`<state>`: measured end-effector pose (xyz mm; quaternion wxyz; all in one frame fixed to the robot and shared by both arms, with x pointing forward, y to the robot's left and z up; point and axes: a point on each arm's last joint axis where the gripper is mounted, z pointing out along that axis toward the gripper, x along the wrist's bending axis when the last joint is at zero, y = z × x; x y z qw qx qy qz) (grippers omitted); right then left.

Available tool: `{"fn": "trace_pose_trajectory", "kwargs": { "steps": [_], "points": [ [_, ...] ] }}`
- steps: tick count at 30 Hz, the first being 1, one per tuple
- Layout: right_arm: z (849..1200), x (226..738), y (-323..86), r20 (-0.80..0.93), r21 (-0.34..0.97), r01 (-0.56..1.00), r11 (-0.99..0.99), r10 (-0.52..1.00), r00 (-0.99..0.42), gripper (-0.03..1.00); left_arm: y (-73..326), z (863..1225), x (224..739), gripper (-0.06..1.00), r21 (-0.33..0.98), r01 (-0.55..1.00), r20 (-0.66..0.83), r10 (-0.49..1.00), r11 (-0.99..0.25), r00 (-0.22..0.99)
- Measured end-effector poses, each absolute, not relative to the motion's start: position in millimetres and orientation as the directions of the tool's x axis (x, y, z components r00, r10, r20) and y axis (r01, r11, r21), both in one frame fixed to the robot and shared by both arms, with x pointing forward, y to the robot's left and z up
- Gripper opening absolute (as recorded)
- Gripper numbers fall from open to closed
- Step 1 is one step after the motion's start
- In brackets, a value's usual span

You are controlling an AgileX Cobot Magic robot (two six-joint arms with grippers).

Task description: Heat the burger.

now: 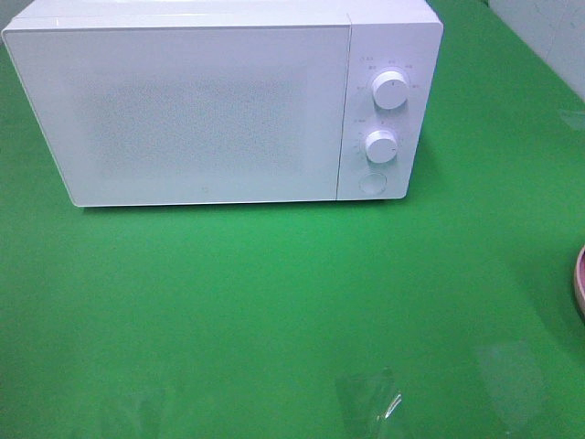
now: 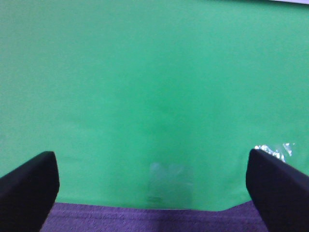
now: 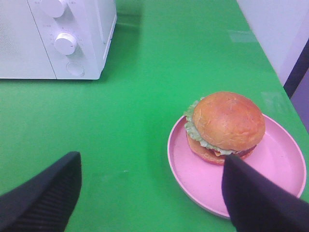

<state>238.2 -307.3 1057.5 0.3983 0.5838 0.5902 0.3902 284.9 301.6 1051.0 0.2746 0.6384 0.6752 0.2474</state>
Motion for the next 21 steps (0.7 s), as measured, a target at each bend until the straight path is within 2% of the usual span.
{"fn": "trace_pose_trajectory", "kwargs": {
  "steps": [9,15,21],
  "points": [
    [1057,238,-307,-0.015,0.926,0.378,0.014,1.000,-0.001,0.76,299,1057,255,0.99,0.798,0.591,-0.144,0.990,0.118,-0.003],
    [1057,238,-307,-0.015,0.926,0.378,0.014,1.000,-0.001,0.76,300,1057,242,0.99,0.841,0.508,-0.151,0.983,0.185,-0.107],
    [1057,238,-307,-0.015,0.926,0.378,0.014,1.000,-0.001,0.76,300,1057,230,0.99,0.878,0.439,-0.157,0.981,0.192,-0.115]
  ]
}}
